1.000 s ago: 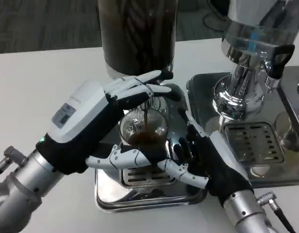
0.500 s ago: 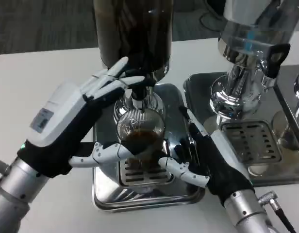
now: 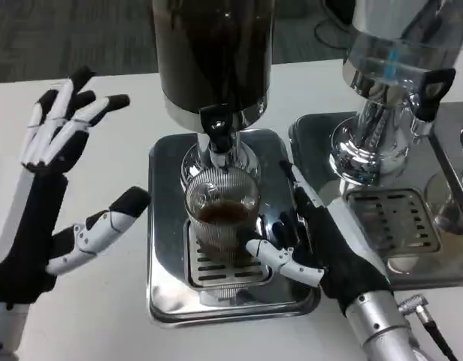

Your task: Grasp the cup under the faucet to collect the drink, then remove the cup.

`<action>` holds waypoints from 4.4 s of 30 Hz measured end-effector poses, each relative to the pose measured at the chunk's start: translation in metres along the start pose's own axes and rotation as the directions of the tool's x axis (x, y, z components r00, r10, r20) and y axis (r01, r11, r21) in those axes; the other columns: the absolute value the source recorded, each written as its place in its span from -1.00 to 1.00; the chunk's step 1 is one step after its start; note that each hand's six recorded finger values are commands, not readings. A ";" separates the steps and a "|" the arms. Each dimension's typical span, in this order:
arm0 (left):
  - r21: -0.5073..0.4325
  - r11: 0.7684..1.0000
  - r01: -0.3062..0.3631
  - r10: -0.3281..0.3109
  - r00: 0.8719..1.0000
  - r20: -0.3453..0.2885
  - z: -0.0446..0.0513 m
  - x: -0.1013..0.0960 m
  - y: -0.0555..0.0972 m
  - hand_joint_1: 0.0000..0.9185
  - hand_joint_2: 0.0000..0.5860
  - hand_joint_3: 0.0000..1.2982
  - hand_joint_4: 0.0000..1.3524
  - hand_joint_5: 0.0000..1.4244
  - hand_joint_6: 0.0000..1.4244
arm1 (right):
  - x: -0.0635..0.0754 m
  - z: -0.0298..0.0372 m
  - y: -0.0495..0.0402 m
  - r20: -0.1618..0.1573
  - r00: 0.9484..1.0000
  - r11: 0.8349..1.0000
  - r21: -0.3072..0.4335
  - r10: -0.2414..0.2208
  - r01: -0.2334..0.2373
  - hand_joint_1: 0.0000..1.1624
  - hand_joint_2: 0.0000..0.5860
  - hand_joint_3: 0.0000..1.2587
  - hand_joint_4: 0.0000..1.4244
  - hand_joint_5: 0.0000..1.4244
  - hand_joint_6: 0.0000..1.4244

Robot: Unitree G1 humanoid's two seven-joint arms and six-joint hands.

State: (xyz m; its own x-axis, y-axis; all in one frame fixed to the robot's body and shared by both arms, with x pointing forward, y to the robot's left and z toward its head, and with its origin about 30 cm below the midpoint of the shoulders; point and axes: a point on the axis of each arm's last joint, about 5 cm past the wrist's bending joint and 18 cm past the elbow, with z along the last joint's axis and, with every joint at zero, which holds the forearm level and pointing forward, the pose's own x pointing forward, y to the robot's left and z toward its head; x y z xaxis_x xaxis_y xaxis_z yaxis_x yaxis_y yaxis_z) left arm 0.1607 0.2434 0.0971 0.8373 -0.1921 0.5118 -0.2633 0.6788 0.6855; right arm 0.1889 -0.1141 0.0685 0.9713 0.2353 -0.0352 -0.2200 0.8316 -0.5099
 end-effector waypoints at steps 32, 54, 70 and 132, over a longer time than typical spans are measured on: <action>-0.029 1.000 -0.004 -0.007 0.935 -0.355 -0.0178 -0.059 -0.018 -1.00 -0.32 -0.27 -0.76 -0.60 -0.90 | 0.002 0.0103 0.0206 0.059 0.997 0.999 0.016 0.049 -0.050 -0.09 -0.42 -1.00 -1.00 -1.00 -0.90; -0.054 0.999 -0.007 -0.014 0.920 -0.392 -0.0163 -0.065 -0.016 -1.00 -0.31 -0.17 -0.60 -0.47 -0.90 | 0.012 0.0102 0.0389 0.090 0.996 0.996 0.089 0.022 -0.031 0.09 -0.45 -1.00 -1.00 -1.00 -0.79; -0.055 0.998 -0.016 -0.008 0.914 -0.406 -0.0140 -0.069 -0.013 -1.00 -0.29 -0.14 -0.57 -0.44 -0.90 | 0.016 0.0093 0.0510 0.113 0.993 0.991 0.137 -0.018 0.002 0.28 -0.46 -1.00 -0.91 -0.81 -0.57; -0.047 0.999 -0.016 -0.005 0.907 -0.420 -0.0127 -0.073 -0.010 -1.00 -0.24 -0.06 -0.47 -0.44 -0.87 | 0.019 0.0099 0.0575 0.139 0.986 0.992 0.097 -0.094 0.081 0.71 -0.37 -0.58 -0.35 0.01 0.55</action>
State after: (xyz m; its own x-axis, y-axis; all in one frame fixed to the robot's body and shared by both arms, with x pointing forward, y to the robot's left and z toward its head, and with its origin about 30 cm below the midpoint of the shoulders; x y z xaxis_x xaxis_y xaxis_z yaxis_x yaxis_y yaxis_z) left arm 0.1079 0.2600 0.0465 0.9626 0.1201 0.2430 -0.2537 0.7145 0.6520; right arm 0.1941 -0.0567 0.0469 0.9656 0.2237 0.1326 -0.1485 0.8929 -0.4250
